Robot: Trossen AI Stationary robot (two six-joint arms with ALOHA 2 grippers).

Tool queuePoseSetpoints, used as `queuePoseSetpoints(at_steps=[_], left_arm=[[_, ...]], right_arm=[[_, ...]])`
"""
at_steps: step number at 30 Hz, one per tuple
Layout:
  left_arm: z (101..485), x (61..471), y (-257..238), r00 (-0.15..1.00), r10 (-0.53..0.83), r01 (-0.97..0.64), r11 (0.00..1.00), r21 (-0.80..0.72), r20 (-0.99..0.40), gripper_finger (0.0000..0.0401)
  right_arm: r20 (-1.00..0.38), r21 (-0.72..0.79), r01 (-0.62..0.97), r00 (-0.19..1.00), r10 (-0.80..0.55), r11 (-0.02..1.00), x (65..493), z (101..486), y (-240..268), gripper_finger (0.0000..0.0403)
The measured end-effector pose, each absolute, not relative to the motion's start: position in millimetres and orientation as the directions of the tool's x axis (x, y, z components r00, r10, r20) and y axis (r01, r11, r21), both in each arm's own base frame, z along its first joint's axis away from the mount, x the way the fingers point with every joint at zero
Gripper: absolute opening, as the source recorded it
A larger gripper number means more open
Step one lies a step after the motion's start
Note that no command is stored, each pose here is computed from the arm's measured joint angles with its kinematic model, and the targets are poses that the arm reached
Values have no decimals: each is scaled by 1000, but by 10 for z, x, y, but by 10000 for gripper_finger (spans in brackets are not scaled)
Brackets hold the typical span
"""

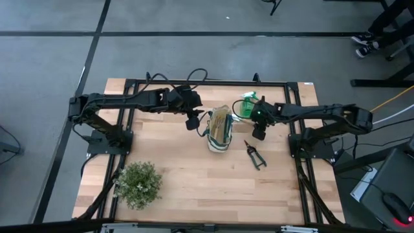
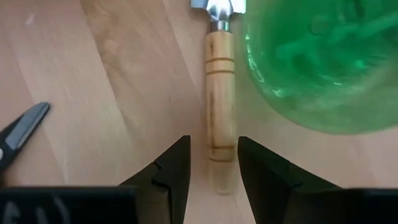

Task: Pick & Place Garden tools in Gardening bag
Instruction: Put the trowel into the gardening bag

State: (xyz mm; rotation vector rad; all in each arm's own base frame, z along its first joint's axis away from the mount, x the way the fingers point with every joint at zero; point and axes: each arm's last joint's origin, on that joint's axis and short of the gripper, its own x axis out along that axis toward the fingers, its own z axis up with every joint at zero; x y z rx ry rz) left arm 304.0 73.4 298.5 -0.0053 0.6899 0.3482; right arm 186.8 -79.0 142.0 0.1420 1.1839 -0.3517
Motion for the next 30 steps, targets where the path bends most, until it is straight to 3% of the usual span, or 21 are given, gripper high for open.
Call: queuePoseSetpoints(at_steps=[7,16,24,30], left_arm=[[2985,3032,766,713,320,-326,939,109,-624,129],[2985,3017,824,707,331,-342,933,108,-624,129],[2986,3000,883,701,345,-360,927,107,-624,129],[2986,3000,884,701,345,-361,926,107,-623,129]], right_arm=[[-947,6,337,305,-104,941,1895,1280,-833,136],[-936,38,353,340,-91,935,1945,1260,-851,134],[-915,147,447,400,-50,882,1997,1269,-828,66],[-890,274,537,455,-1,798,2056,1286,-781,62]])
